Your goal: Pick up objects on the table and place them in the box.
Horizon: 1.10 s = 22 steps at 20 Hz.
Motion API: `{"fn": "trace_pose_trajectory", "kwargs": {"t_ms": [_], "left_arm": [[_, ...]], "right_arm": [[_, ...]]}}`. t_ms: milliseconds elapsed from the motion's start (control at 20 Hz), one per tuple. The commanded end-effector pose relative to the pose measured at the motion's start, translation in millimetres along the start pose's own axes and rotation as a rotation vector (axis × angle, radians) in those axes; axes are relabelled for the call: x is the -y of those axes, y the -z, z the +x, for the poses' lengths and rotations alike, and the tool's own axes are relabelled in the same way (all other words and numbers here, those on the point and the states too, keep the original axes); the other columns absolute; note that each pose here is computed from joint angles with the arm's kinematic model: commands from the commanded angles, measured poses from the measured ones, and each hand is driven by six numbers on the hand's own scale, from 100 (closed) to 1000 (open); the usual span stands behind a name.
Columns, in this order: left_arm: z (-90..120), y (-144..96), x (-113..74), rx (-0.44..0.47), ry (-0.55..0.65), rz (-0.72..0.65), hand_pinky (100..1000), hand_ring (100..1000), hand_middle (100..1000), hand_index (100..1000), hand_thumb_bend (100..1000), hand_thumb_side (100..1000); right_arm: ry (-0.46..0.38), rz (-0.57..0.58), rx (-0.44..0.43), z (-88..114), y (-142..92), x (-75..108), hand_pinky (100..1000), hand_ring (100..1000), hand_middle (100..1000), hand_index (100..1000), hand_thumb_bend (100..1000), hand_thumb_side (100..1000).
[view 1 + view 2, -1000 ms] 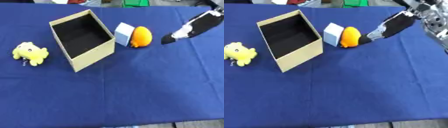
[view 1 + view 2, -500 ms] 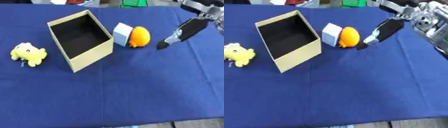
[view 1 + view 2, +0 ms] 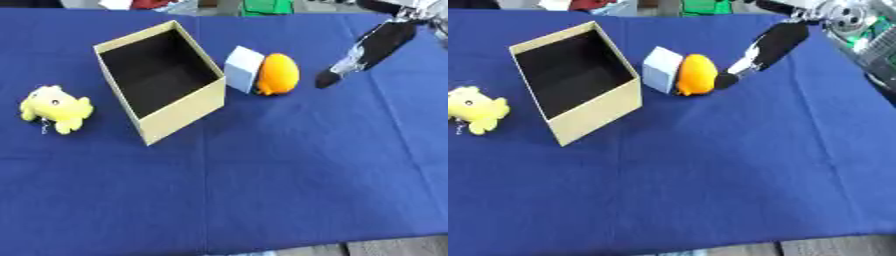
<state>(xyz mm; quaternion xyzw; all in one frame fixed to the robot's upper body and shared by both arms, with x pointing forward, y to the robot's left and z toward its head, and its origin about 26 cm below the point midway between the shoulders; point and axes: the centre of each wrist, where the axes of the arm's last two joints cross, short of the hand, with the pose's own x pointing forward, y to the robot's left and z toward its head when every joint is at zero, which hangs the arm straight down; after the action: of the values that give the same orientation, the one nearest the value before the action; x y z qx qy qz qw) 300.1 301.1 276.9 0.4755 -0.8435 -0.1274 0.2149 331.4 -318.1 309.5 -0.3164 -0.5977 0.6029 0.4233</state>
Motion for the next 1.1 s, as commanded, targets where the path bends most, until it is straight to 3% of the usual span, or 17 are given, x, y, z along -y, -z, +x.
{"fn": "trace_pose_trajectory", "kwargs": {"t_ms": [50,350,400,750,1100], "left_arm": [[2.9,6.8,-8.2,0.035,0.019,0.011,649,877,810,874,663,1000],[2.9,6.7,-8.2,0.035,0.019,0.012,649,877,810,874,663,1000],[3.4,7.3,-8.0,0.037,0.015,0.014,643,879,798,857,640,1000],[5.8,10.0,-7.6,0.041,0.004,0.026,643,879,798,857,640,1000],[5.5,9.7,-7.7,0.04,0.005,0.026,643,879,798,857,640,1000]], "right_arm": [[-0.02,-0.008,-0.006,1.3,-6.4,16.8,931,957,912,974,920,554],[-0.02,-0.002,-0.006,2.1,-7.1,18.5,931,957,912,974,920,554],[-0.007,0.007,-0.01,0.6,-5.7,15.9,908,937,901,965,843,389],[0.234,0.066,-0.057,-16.6,26.5,3.8,908,937,901,965,843,389],[0.273,0.069,-0.061,-26.6,34.3,2.2,908,937,901,965,843,389]]}}
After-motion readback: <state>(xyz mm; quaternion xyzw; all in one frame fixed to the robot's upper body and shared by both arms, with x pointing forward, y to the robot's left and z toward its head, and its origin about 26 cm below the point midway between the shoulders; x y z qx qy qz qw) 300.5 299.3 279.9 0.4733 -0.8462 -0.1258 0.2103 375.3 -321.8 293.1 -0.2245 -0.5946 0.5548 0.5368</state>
